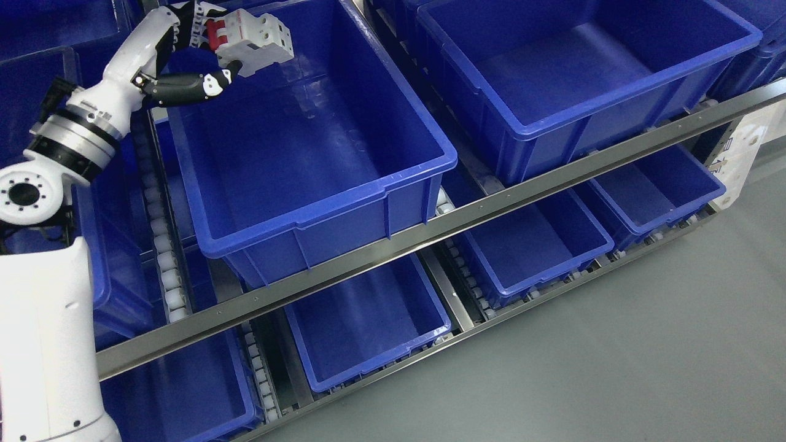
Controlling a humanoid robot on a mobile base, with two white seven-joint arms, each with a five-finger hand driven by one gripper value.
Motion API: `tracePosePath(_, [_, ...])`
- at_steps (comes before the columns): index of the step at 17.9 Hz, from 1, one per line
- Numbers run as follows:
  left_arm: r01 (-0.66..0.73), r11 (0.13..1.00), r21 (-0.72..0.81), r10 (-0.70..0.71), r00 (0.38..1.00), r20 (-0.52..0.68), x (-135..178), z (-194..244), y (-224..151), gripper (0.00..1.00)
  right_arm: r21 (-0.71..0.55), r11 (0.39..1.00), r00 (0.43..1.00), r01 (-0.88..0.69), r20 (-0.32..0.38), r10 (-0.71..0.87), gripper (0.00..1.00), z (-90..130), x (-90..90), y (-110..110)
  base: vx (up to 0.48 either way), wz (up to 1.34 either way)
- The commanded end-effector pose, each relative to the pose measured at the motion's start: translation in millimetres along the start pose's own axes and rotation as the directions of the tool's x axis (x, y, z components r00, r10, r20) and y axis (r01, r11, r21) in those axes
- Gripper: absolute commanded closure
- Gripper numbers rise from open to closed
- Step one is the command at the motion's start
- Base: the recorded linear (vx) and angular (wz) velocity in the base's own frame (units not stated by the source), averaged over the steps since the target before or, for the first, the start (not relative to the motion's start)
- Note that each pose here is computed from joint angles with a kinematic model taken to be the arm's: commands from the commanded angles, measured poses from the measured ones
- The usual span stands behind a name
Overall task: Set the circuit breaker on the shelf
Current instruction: 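Lower the left hand with the breaker into the upper blue bin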
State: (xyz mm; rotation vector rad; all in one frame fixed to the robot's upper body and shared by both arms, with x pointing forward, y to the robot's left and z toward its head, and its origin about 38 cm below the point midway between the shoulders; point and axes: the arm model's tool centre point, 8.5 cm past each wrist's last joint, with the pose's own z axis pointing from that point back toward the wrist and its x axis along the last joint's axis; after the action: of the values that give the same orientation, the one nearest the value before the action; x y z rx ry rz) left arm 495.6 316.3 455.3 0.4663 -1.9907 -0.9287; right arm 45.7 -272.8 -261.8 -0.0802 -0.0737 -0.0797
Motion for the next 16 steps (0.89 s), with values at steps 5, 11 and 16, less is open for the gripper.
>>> tracePosePath(5, [0.103,0.947,-0.305,-0.225,0.89,-0.397,-94,-49,-28,0.84,-0.025,1.0,1.0,-0.002,0.025,0.002,0.0,0,-5.7,-13,0.019,-0.01])
tracePosePath(11, [0.045,0.939,-0.34,-0.204,0.871,-0.447,-88,-88,-36,0.83,-0.025,1.0,1.0,-0.002,0.025,0.002,0.0,0,-5.7,-13,0.002,0.0])
tracePosePath(16, [0.013,0.951,-0.309,-0.161,0.874,-0.458,-89,-105,-78,0.82,-0.025,1.0,1.0,-0.002,0.025,0.002,0.0,0,-5.7,-13,-0.015,0.01])
